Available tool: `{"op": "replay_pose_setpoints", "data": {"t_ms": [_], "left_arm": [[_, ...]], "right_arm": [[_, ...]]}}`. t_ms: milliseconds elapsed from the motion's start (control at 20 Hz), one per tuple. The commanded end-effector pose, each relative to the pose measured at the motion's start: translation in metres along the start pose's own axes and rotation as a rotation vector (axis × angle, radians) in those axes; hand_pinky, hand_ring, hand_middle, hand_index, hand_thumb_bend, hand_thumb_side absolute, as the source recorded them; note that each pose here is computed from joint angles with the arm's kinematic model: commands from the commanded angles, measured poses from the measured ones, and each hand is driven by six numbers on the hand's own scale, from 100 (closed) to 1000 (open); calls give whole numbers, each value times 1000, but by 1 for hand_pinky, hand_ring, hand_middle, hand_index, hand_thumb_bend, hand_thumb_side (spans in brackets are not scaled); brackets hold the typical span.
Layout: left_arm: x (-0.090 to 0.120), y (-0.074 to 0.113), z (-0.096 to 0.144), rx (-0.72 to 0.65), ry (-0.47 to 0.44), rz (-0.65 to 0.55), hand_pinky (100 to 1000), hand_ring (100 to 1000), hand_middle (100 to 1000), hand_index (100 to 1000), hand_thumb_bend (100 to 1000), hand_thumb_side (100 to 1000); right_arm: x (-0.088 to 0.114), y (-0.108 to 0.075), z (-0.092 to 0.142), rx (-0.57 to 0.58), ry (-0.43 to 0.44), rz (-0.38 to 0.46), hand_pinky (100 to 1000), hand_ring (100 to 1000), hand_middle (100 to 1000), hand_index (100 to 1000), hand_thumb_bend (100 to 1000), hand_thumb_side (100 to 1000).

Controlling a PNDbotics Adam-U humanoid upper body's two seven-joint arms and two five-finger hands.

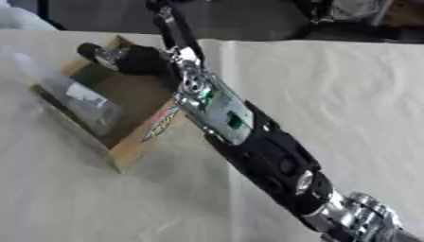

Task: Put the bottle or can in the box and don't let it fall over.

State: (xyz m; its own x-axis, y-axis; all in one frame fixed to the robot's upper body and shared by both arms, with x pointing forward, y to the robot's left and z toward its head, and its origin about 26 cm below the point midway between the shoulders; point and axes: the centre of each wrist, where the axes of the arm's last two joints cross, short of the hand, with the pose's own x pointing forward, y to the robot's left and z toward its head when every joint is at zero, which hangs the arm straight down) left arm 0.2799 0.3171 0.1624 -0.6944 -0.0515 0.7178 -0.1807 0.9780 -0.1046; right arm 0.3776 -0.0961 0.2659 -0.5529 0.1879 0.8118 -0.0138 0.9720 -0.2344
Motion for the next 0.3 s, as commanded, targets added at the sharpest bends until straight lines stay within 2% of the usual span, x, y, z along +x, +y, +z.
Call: {"op": "replay_pose_setpoints", "data": {"t_ms": [50,300], "left_arm": [[9,7,-5,-9,-31,-40,932,866,811,852,464,750],[8,11,-1,1,-18,-65,934,866,812,852,461,757]], "right_arm": [[33,-32,6,-49,-63,-13,1000,1000,1000,923,651,100],[57,-71,34,-94,-110,32,1000,1000,1000,914,650,100]]}}
